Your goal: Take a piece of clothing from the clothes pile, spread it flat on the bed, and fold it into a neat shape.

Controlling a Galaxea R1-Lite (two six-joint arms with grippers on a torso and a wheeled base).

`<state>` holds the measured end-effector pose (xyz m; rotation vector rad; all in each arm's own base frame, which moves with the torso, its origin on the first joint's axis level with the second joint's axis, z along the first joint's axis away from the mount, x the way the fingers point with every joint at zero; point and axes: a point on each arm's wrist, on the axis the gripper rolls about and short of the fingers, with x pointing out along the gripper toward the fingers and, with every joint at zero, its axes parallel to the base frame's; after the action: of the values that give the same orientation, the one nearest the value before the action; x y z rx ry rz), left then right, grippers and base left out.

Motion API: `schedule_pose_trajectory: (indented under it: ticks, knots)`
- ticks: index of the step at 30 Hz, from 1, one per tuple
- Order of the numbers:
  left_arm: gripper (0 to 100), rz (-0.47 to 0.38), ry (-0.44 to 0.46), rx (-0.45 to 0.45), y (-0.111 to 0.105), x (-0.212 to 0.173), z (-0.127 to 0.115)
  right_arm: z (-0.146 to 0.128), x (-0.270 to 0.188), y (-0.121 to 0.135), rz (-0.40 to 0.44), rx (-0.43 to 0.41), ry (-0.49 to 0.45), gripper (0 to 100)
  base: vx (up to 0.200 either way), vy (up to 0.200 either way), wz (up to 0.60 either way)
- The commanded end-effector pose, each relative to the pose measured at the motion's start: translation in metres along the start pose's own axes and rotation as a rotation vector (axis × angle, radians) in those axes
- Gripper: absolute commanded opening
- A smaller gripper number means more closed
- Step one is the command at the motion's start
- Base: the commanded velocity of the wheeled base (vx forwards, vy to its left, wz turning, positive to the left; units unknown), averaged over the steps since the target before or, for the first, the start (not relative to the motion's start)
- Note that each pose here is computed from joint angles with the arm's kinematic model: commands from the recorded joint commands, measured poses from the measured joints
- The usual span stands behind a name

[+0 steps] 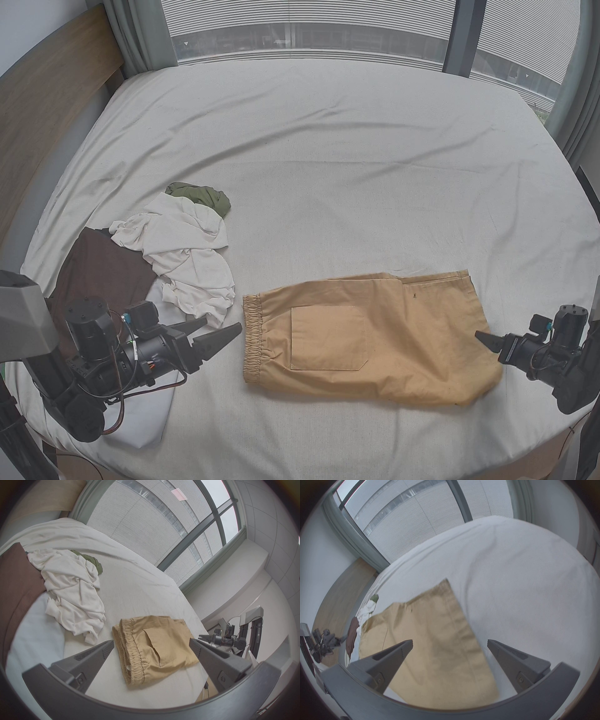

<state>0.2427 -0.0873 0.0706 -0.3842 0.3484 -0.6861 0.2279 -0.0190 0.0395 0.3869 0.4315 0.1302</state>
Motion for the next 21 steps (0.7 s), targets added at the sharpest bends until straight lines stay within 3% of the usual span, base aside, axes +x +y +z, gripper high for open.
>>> schedule_pose_trajectory:
  ticks: [1, 3, 10, 16, 21]
  knots:
    - [100, -0.006, 0.034, -0.012, -0.002, 0.002, -0.008, 0.019, -0.003, 0.007, 0.032, -0.030, -0.094, 100, 0.000, 0.000, 0.00]
    - [100, -0.005, 0.038, -0.015, -0.001, 0.002, -0.009, 0.020, -0.001, 0.010, 0.048, -0.038, -0.097, 100, 0.000, 0.000, 0.00]
    - [100, 0.003, 0.094, -0.036, 0.002, 0.008, -0.022, 0.019, 0.027, 0.052, 0.226, -0.109, -0.079, 100, 0.000, 0.000, 0.00]
    - [100, 0.019, 0.157, -0.049, 0.008, 0.017, -0.039, 0.004, 0.043, 0.067, 0.283, -0.122, -0.023, 100, 0.000, 0.000, 0.00]
    - [100, 0.057, 0.188, -0.065, 0.016, 0.030, -0.052, 0.000, 0.045, 0.065, 0.277, -0.119, -0.011, 100, 0.000, 0.000, 0.00]
